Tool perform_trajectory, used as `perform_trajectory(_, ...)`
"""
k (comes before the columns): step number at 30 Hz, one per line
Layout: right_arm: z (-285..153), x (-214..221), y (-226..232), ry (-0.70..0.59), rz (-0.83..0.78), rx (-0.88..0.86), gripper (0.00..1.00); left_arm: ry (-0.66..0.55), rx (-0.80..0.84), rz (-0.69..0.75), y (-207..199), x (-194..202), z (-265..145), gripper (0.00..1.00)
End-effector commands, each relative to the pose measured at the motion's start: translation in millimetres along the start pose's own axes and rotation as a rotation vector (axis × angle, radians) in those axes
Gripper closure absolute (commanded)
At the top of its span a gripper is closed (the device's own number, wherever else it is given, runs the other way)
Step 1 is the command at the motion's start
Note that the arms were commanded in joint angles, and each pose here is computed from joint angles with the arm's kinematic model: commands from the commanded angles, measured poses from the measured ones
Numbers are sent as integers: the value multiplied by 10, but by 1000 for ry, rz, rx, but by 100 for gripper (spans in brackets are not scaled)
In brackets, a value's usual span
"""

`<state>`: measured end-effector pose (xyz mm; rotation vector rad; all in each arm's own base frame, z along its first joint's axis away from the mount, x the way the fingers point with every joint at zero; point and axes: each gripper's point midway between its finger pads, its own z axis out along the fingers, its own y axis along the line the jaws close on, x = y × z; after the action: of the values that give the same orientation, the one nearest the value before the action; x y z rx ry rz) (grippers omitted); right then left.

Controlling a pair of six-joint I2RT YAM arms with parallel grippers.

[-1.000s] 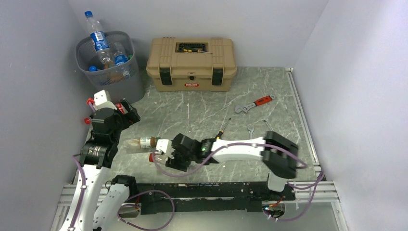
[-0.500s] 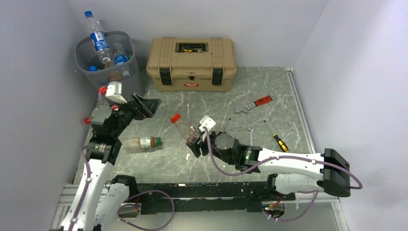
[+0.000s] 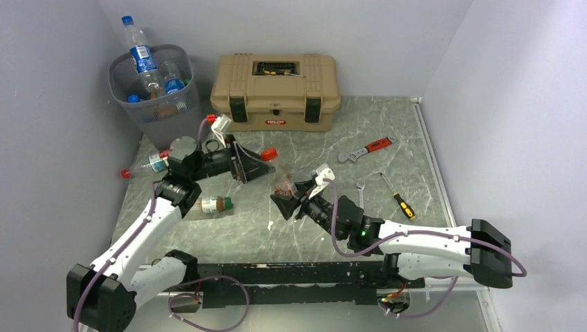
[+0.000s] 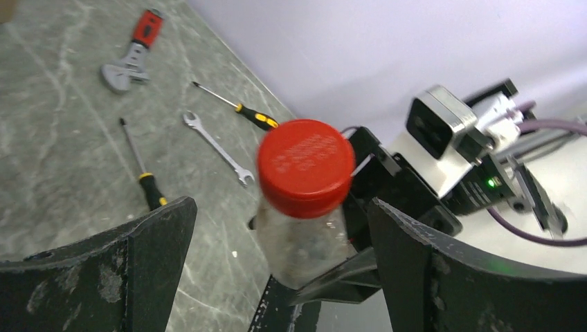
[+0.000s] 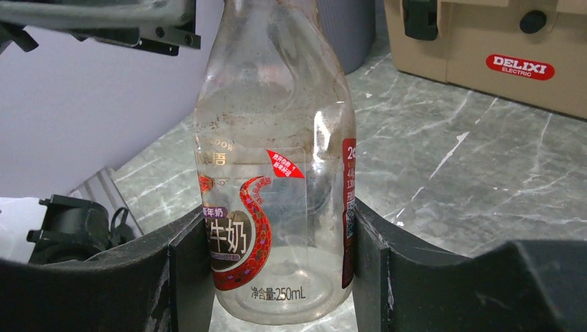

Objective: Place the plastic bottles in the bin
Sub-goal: Pick up the plastic bottle at the center of the board.

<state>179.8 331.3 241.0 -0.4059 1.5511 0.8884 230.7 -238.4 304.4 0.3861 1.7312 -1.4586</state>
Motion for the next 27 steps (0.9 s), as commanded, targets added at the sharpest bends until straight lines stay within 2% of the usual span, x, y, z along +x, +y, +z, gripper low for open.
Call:
perform_trajectory(1, 39, -271, 73, -104, 45, -18, 100, 37, 56, 106, -254, 6, 113, 1)
perform_trajectory(5, 53, -230, 73, -95, 43, -19, 100, 37, 78, 90, -314, 51, 170, 4)
perform_trajectory(8, 64, -187, 99, -81, 33, -34, 100, 16, 62, 84, -296, 33, 200, 11)
perform_trajectory(16, 63, -76, 233, -33, 5, -112, 100, -27, 35, 102, -315, -89, 217, 44)
perform_trajectory(23, 60, -61, 197, -30, -6, -95, 100, -10, 34, 95, -298, -57, 245, 78)
perform_trajectory(26, 64, -66, 156, -27, 1, -69, 100, 0, 35, 97, -302, -60, 258, 99)
perform_trajectory(27, 65, -74, 157, -18, 5, -64, 92, 2, 34, 102, -308, -69, 259, 100)
